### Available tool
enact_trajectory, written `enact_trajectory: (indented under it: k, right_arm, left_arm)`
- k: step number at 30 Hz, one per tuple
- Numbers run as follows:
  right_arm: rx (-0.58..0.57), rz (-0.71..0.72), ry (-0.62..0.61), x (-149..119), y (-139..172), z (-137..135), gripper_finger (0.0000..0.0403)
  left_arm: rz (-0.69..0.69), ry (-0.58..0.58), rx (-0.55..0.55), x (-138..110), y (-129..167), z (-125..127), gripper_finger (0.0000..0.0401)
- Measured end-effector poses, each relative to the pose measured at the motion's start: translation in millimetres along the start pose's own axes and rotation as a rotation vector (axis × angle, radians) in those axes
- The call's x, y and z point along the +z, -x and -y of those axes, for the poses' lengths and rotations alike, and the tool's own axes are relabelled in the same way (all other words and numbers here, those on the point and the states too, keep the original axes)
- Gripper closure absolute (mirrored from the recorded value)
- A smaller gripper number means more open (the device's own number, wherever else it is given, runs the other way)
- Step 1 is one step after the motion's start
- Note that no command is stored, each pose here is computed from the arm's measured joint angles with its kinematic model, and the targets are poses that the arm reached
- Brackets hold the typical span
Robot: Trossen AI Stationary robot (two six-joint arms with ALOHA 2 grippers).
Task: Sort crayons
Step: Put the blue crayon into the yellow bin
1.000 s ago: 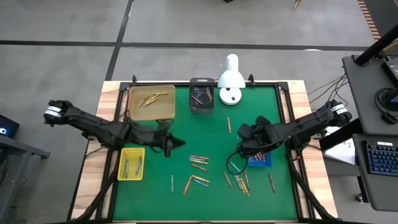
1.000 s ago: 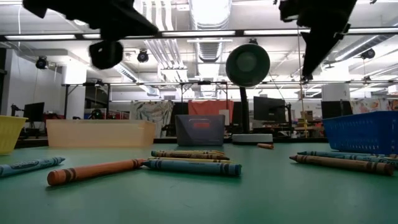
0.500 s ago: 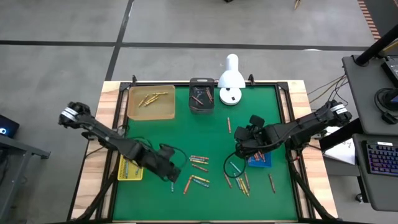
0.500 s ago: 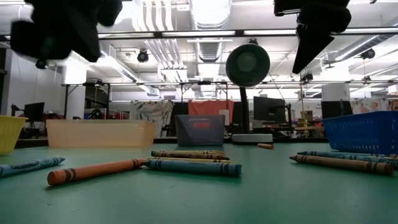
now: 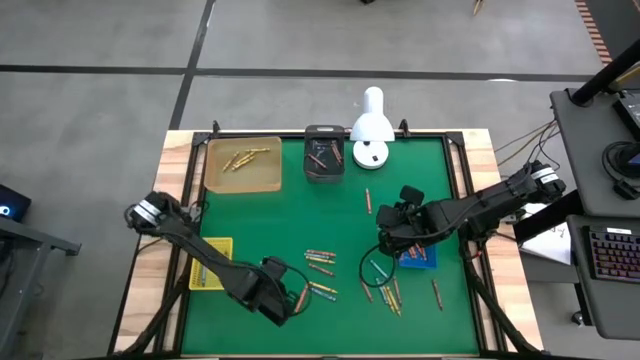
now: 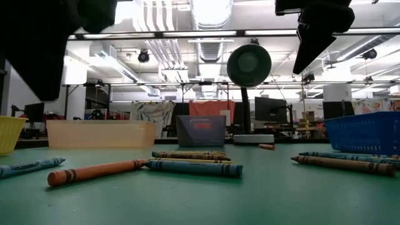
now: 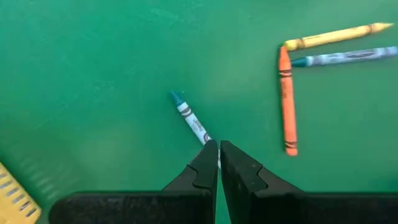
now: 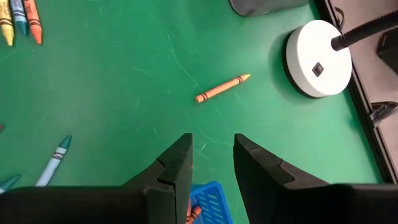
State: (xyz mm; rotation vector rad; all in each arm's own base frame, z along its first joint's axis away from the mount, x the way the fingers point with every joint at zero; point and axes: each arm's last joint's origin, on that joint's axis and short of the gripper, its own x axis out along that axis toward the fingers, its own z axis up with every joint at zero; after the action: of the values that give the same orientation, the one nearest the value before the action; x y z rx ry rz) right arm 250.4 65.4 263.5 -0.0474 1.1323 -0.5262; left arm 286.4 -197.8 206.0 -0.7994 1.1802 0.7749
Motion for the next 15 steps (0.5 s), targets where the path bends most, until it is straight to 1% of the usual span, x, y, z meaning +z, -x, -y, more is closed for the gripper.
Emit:
enact_trajectory:
  k: [3, 10, 15]
  right_arm:
    - [0.001, -0.001, 0.013, -1.8, -0.1, -1.6, 0.0296]
    - [0.015, 0.006, 0.047, -5.9, 3.2, -7.8, 0.0296]
    - [0.034, 0.031, 0.049, -6.7, 5.9, -13.1, 0.0296]
  left_arm:
    - [0.001, -0.013, 0.051, -4.1, -11.6, 5.0, 0.0383]
    - [0.034, -0.03, 0.103, -10.2, -31.2, 17.8, 0.0329]
    - [0.037, -0.046, 0.149, -15.3, -44.7, 17.5, 0.0298]
